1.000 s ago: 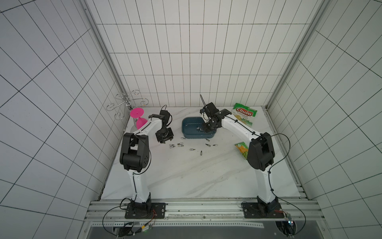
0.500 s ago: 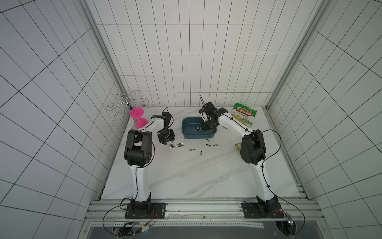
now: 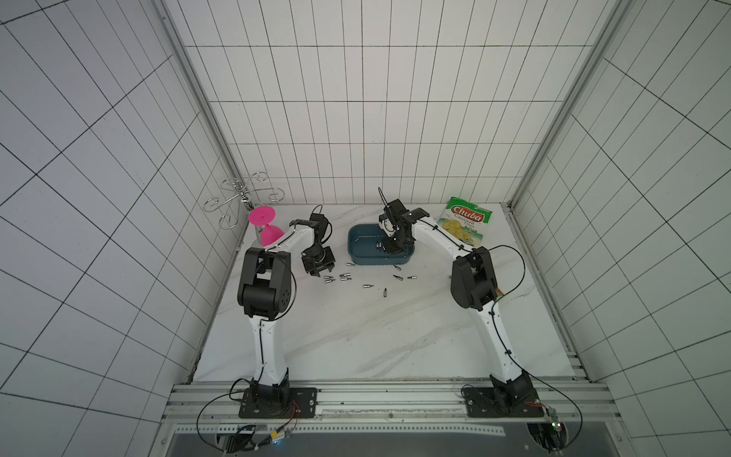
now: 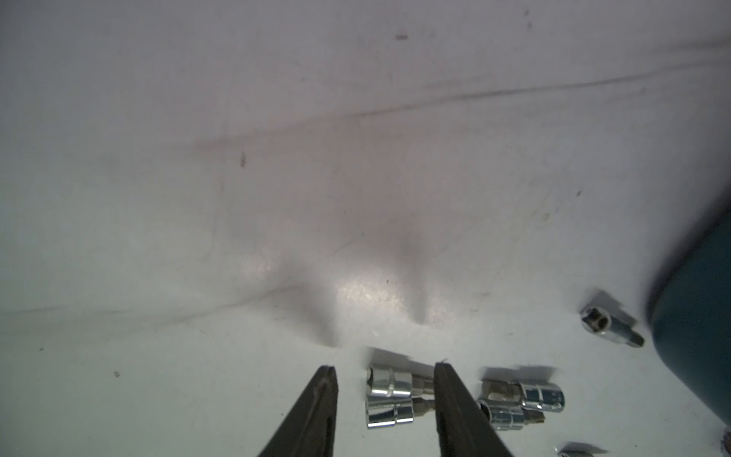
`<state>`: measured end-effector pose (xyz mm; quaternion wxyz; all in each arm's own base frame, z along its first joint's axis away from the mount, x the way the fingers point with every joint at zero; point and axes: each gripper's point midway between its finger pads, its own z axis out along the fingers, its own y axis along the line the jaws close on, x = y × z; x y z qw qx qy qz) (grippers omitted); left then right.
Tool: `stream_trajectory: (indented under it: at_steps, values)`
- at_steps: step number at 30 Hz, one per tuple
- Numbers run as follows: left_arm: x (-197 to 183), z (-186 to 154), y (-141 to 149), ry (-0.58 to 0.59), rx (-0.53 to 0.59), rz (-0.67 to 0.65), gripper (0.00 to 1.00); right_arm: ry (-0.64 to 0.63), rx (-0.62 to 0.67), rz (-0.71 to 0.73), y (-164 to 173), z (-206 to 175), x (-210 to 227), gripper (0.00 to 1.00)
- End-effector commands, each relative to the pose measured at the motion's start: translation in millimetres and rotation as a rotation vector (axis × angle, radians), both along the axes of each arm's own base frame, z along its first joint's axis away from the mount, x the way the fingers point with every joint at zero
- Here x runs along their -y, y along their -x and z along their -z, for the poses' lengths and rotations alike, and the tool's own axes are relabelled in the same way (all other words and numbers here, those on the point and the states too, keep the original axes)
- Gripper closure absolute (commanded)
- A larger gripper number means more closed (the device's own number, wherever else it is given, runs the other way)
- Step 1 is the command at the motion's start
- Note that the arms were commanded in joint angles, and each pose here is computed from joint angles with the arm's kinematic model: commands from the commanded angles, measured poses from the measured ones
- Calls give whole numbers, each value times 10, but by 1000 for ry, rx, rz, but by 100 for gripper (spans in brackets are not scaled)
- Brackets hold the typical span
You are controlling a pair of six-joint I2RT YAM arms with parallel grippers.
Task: Put the bit on the desktop into the storage box
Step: Place the screwdriver bit in the storage box, then pick up the screwdriver bit from the center of the board.
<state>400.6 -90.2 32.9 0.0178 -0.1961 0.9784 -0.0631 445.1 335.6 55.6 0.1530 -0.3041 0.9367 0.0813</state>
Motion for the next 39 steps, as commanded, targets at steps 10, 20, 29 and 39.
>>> stream_trajectory:
  at_steps: [10,20,29,39]
  values:
    - [123,210,126,-5,-38,21,58,38,-29,8,-12,152,74,100]
    - [131,262,90,-4,-35,21,59,43,-24,7,6,94,100,73]
    - [95,328,25,-21,-43,34,67,46,-11,9,36,-5,151,59]
    - [112,341,-2,-24,-47,49,79,-10,92,25,-52,-492,130,44]
